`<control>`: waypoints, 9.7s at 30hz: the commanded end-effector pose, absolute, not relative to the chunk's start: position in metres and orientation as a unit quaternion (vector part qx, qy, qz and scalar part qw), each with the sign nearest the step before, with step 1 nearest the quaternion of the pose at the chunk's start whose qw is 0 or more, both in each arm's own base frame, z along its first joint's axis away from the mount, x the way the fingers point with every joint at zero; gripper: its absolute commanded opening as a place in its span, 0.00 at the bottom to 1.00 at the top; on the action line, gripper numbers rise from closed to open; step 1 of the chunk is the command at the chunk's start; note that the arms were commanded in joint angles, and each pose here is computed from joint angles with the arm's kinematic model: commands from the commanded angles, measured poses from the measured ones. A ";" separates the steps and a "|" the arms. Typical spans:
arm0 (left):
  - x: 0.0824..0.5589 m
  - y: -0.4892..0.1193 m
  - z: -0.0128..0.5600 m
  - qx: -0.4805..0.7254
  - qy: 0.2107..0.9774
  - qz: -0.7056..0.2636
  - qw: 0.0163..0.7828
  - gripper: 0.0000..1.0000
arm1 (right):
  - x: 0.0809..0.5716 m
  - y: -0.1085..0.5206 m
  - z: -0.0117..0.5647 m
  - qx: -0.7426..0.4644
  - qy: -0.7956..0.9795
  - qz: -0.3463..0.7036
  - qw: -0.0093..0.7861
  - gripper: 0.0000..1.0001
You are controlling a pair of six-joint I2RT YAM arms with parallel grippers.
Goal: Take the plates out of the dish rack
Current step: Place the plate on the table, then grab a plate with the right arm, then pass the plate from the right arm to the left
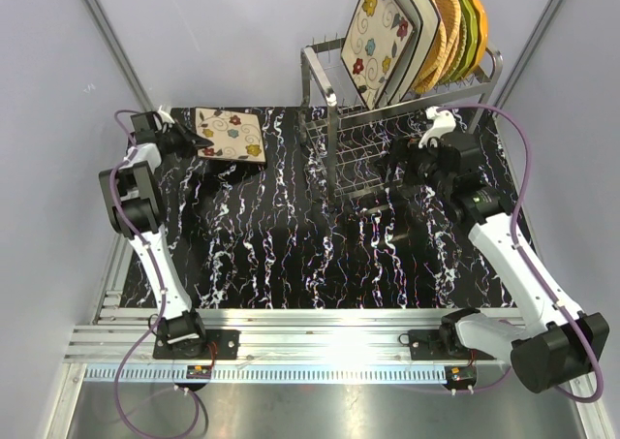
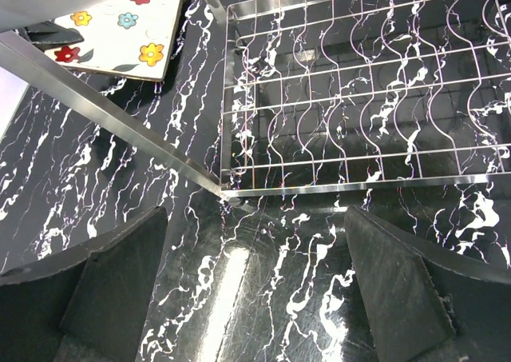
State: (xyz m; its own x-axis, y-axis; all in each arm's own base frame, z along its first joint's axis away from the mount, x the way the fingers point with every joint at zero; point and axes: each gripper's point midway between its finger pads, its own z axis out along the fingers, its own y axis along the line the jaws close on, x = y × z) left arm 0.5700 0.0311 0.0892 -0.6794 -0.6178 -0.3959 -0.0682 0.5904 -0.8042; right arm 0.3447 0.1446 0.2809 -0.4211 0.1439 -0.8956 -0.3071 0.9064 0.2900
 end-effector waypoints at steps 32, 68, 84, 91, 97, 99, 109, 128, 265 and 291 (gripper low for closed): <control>0.590 0.093 0.126 -0.233 0.828 -0.266 0.436 0.99 | 0.346 0.150 0.338 -0.083 0.770 0.232 0.589 1.00; 0.379 0.017 0.215 -0.158 0.820 -0.166 0.524 0.99 | 0.302 0.173 0.442 -0.233 0.728 0.270 0.585 1.00; 0.275 -0.018 0.263 -0.140 0.785 -0.187 0.574 0.99 | 0.356 0.205 0.491 -0.236 0.733 0.308 0.559 1.00; 0.246 -0.020 0.273 -0.145 0.775 -0.180 0.588 0.99 | 0.384 0.198 0.514 -0.185 0.727 0.245 0.614 0.93; 0.234 -0.021 0.266 -0.162 0.776 -0.183 0.582 0.99 | 0.381 0.186 0.513 -0.142 0.739 0.235 0.615 0.86; 0.232 -0.022 0.266 -0.164 0.776 -0.186 0.580 0.99 | 0.380 0.184 0.507 -0.133 0.747 0.232 0.608 0.85; 0.232 -0.022 0.269 -0.169 0.773 -0.189 0.582 0.99 | 0.391 0.174 0.499 -0.082 0.757 0.197 0.617 0.81; 0.231 -0.013 0.262 -0.179 0.778 -0.162 0.580 0.99 | 0.448 0.176 0.496 0.003 0.734 0.146 0.663 0.76; 0.244 -0.098 0.382 -0.089 0.646 -0.483 0.584 0.99 | 0.351 0.161 0.688 0.056 0.513 0.391 0.762 0.00; 0.256 -0.158 0.390 -0.094 0.599 -0.634 0.479 0.99 | 0.316 0.282 0.574 -0.056 0.633 0.550 0.541 0.00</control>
